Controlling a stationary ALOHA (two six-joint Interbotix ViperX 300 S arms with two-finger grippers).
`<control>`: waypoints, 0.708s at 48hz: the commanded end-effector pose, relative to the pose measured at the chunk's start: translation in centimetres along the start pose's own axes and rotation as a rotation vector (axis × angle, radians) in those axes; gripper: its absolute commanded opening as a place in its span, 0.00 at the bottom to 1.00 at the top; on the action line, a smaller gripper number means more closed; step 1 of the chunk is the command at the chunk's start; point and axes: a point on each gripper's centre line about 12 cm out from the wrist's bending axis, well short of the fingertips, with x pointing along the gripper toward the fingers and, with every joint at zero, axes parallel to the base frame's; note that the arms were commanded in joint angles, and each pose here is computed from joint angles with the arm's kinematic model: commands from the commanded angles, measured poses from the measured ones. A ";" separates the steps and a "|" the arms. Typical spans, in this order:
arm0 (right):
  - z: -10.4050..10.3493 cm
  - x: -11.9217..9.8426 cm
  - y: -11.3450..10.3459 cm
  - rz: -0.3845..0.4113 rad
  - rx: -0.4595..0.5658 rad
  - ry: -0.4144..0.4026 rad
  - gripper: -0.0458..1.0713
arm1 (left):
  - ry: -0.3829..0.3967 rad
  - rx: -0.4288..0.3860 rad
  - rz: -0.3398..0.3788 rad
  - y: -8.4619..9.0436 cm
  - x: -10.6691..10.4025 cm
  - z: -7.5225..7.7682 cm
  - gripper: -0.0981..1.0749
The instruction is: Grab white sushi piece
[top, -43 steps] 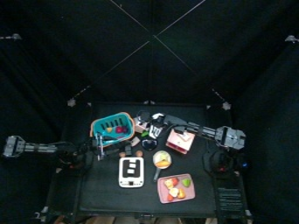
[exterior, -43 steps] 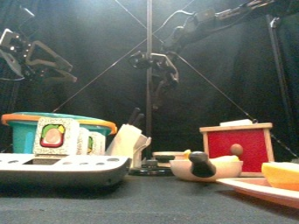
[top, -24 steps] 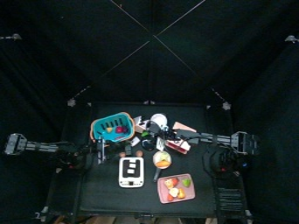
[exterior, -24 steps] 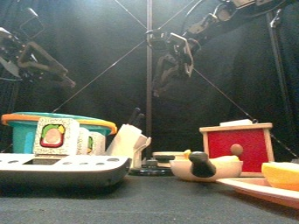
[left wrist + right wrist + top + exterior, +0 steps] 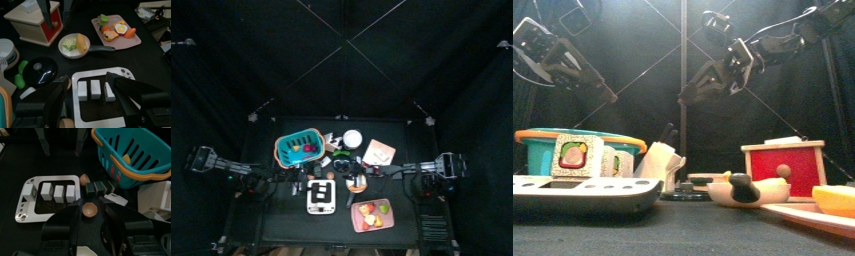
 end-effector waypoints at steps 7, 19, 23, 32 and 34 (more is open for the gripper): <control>-0.1 -0.9 0.5 0.013 0.001 -0.056 0.69 | 0.050 -0.124 0.045 0.3 1.8 -0.7 0.89; -0.7 -1.3 0.8 0.020 0.003 -0.058 0.69 | 0.127 -0.118 0.057 0.4 3.4 -2.3 0.89; -0.7 -1.4 0.9 0.021 0.004 -0.060 0.69 | 0.143 -0.112 0.069 0.8 3.7 -2.7 0.89; -0.8 -1.5 1.1 0.028 -0.007 -0.057 0.69 | 0.161 -0.094 0.087 1.5 4.0 -3.2 0.89; -0.9 -1.4 1.1 0.028 -0.007 -0.055 0.69 | 0.170 -0.091 0.092 1.7 4.2 -3.5 0.89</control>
